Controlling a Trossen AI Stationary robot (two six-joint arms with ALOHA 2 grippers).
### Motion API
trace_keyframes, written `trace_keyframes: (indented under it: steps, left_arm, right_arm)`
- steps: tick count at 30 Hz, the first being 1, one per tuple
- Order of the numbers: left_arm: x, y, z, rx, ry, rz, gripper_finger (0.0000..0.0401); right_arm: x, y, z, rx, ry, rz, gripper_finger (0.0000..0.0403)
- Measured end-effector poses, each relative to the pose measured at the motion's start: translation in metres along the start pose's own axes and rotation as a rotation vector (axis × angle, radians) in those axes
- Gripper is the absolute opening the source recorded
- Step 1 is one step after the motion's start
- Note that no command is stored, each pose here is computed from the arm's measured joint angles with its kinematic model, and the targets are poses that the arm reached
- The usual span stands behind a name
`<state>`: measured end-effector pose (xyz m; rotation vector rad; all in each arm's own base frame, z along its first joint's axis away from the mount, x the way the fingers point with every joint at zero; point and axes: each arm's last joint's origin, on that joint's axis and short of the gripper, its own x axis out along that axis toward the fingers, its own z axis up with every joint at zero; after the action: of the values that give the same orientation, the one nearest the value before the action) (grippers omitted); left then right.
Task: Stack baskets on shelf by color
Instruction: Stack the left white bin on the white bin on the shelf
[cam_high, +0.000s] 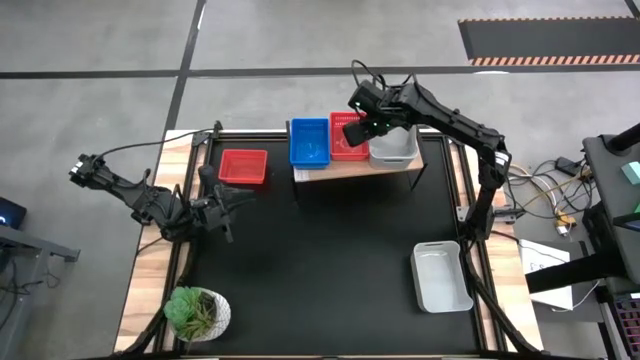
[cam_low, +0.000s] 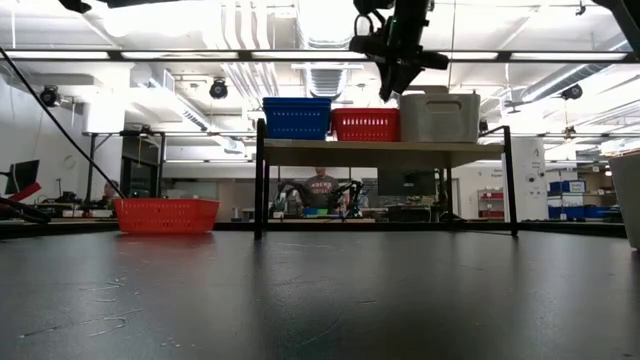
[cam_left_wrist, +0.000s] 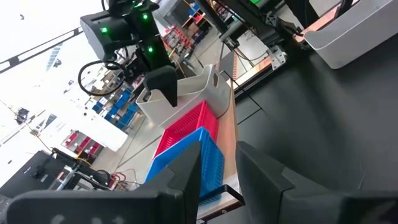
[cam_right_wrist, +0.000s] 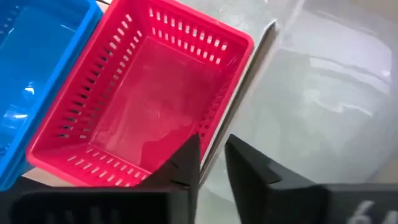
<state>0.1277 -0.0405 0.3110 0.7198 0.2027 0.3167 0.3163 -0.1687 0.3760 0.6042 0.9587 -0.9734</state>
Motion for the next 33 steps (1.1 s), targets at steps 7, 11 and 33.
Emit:
trace_keyframes:
  steps: [7,11,33]
  left_arm:
    - [0.0,0.0,0.0,0.0,0.0,0.0,0.0083]
    - [0.0,0.0,0.0,0.0,0.0,-0.001,0.0083]
    - [0.009,-0.008,0.009,0.037,-0.046,-0.032,0.0083]
  right_arm:
    - [-0.006,-0.002,0.0,0.017,-0.014,0.005,0.0013]
    - [-0.013,-0.003,0.002,0.038,-0.03,0.025,0.0013]
    - [-0.074,-0.042,0.017,0.108,0.035,0.219,0.0011]
